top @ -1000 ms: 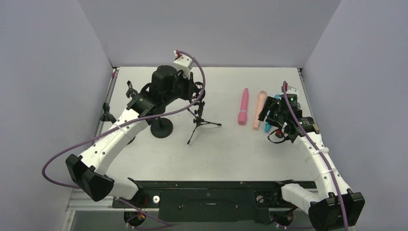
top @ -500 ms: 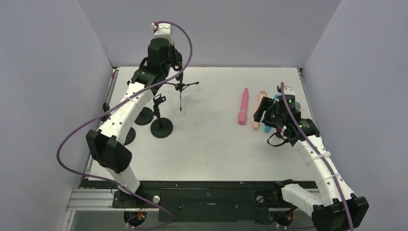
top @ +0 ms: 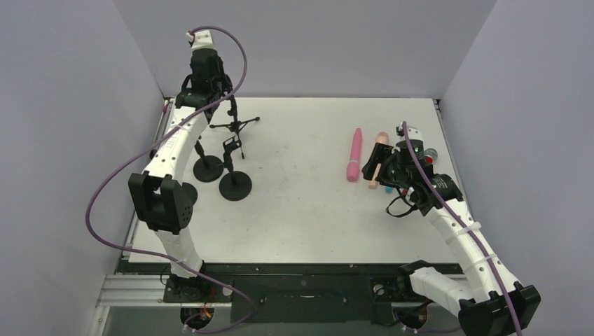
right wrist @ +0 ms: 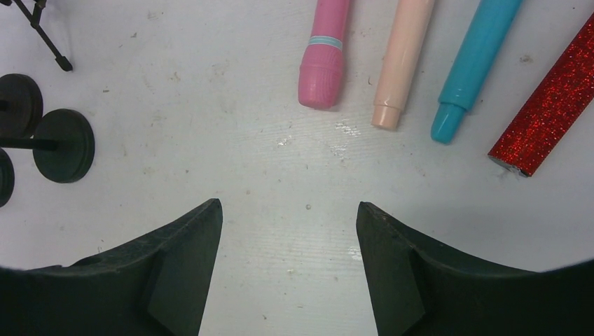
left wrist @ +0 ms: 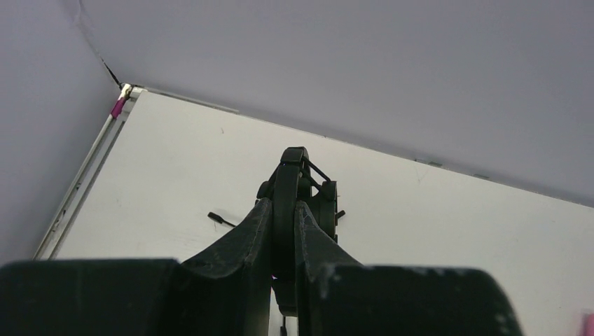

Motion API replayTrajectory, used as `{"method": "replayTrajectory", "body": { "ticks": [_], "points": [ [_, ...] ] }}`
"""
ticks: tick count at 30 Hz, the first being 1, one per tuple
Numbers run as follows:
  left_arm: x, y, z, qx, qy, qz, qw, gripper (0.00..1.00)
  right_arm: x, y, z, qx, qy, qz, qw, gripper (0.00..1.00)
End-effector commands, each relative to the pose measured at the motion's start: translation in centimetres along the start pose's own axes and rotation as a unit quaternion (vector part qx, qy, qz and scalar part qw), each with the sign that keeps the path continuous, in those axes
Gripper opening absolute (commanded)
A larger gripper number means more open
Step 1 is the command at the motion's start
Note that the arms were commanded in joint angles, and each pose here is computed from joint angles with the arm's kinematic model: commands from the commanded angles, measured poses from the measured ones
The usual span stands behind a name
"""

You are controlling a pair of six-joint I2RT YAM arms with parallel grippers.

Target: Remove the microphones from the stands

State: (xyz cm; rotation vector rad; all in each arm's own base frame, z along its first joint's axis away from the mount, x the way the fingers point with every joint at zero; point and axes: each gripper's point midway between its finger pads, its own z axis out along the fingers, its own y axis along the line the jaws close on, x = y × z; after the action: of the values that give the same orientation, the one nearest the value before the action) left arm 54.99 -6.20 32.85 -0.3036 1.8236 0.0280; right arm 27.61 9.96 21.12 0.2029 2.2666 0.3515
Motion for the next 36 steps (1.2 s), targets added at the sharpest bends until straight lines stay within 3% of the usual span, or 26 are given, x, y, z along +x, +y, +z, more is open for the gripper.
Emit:
{"method": "replayTrajectory", "body": {
  "ticks": [1, 11, 15, 21, 28, 36],
  "points": [
    [-6.5, -0.4, -0.7, 0.026, -0.082, -0.037, 0.996, 0.0, -0.9, 0.6, -0.3, -0.007, -0.027, 0.004, 1.0, 0.66],
    [-6.7, 1.6, -1.0, 0.037, -0.075, -0.042, 0.996, 0.0, -0.7, 0.9, 0.0, -0.004, -0.025, 0.001, 1.0, 0.66],
    [-6.5, 1.7, -1.3, 0.039, -0.074, -0.04, 0.996, 0.09, -0.7, 0.9, 0.1, 0.0, -0.026, 0.0, 1.0, 0.66],
    [-6.6, 1.7, -1.7, 0.045, -0.072, -0.04, 0.996, 0.33, -0.6, 1.1, 0.3, 0.002, -0.023, -0.003, 1.0, 0.66],
    [-7.0, 1.7, -2.5, 0.048, -0.075, -0.041, 0.995, 0.98, -0.6, 1.3, 0.2, 0.001, -0.025, -0.005, 1.0, 0.66],
    [-9.1, 2.3, -5.3, 0.048, -0.093, -0.041, 0.994, 0.96, -1.1, 1.6, 0.1, 0.002, -0.032, -0.006, 0.999, 0.66]
  ]
}}
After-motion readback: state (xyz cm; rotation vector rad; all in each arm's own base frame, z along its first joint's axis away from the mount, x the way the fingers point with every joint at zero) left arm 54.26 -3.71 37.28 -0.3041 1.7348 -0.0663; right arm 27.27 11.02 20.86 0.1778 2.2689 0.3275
